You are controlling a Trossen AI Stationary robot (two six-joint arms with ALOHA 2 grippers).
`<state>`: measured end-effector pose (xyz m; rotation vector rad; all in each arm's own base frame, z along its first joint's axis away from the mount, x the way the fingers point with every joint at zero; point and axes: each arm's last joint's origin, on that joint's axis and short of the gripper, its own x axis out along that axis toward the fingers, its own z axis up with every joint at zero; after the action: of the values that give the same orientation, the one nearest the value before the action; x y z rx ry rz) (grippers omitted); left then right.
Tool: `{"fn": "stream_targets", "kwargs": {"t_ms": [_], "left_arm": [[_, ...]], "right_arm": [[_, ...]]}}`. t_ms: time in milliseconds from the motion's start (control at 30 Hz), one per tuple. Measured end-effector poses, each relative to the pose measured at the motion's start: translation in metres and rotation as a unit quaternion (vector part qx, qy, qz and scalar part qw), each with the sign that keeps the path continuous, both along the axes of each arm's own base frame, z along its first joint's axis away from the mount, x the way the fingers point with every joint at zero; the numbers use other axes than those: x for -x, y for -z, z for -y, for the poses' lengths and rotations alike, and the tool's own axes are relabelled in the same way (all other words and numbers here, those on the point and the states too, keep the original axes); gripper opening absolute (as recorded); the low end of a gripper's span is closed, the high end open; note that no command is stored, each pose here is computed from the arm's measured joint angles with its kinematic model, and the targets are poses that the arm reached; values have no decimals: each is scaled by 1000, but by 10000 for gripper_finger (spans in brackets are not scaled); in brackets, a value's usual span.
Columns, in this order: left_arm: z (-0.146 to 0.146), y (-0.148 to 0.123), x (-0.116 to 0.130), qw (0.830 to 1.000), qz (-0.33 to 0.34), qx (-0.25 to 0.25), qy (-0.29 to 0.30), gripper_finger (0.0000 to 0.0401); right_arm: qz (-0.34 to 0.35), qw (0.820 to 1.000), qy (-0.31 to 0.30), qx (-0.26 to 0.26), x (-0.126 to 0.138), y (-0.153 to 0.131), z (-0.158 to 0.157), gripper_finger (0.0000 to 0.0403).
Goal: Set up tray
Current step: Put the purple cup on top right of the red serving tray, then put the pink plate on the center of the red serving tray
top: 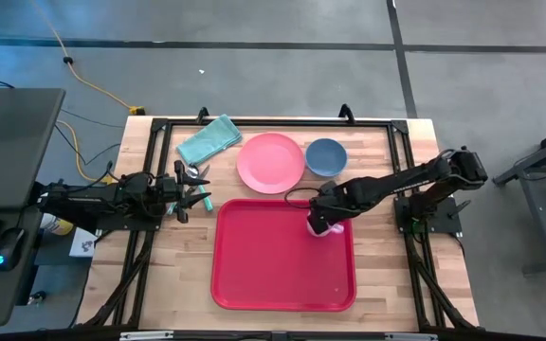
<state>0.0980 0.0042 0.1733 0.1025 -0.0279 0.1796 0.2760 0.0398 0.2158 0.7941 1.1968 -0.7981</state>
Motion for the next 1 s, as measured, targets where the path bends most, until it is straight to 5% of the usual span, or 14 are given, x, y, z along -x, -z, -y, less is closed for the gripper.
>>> {"fn": "stream_targets", "kwargs": {"t_ms": [567, 1000], "left_arm": [[0, 0, 0, 1000, 0, 0, 0, 193], [0, 0, 0, 1000, 0, 0, 0, 193]], "right_arm": [[-14, 1000, 1, 10, 5, -3, 1, 198], [104, 993, 29, 51, 28, -50, 12, 245]]}}
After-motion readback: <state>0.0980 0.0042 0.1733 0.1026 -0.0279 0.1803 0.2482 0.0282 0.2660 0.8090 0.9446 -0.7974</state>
